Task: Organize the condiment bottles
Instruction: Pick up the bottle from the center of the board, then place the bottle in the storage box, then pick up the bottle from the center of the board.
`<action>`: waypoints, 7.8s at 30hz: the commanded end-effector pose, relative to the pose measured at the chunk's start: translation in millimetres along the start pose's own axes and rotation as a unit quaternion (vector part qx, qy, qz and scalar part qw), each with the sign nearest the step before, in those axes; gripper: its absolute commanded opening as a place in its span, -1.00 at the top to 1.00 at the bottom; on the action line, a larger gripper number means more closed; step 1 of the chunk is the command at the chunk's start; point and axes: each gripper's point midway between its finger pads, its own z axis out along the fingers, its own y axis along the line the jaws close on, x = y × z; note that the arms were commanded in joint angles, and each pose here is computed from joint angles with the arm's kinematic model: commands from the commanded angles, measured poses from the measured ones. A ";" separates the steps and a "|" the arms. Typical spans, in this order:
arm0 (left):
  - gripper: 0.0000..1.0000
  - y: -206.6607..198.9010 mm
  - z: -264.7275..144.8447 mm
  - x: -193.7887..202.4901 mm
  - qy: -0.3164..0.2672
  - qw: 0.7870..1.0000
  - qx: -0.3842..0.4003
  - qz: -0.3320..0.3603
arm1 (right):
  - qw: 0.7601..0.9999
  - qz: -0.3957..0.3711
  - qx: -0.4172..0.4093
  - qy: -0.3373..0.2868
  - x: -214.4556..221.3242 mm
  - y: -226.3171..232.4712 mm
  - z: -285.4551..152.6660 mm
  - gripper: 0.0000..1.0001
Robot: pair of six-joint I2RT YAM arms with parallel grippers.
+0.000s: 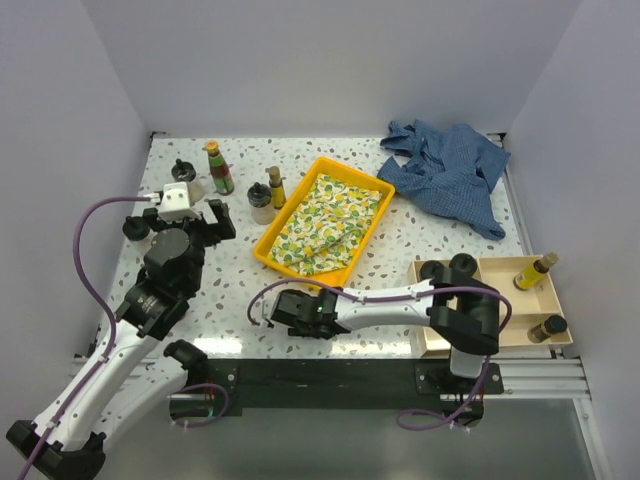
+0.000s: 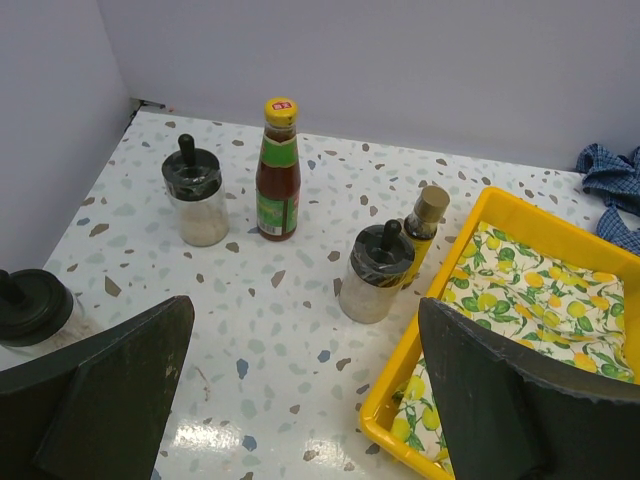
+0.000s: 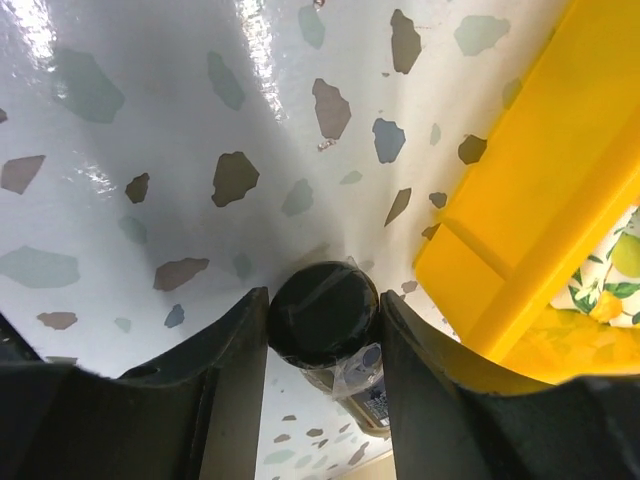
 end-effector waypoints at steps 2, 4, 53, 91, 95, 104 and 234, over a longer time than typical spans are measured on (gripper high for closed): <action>-1.00 -0.2 1.1 -11.8 -0.023 1.000 -0.002 -0.017 | 0.992 0.107 0.000 -0.073 -36.2 -21.8 -59.3 0.72; -1.00 0.0 0.9 -11.5 -0.023 1.000 -0.002 -0.017 | 0.980 0.168 0.017 -0.110 -47.0 -37.3 -83.6 0.81; -1.00 -24.7 5.6 3.7 0.004 0.998 0.053 -0.022 | 0.257 0.626 0.729 -0.104 388.1 -115.7 -316.0 1.00; -1.00 -31.5 3.2 11.8 0.011 0.999 0.050 -0.001 | 0.259 0.551 0.793 0.005 422.2 -98.4 -251.2 0.75; -1.00 -31.9 4.1 13.4 0.013 0.999 0.049 0.002 | 0.270 0.561 0.782 -0.005 422.7 -99.5 -238.8 0.64; -1.00 -29.8 4.4 12.3 0.012 0.999 0.043 0.003 | 0.269 0.556 0.787 0.002 420.8 -105.7 -244.4 0.11; -1.00 -15.6 -15.2 -21.6 -0.045 0.998 0.046 -0.024 | 0.799 0.456 0.193 -0.341 -153.4 -388.3 15.5 1.00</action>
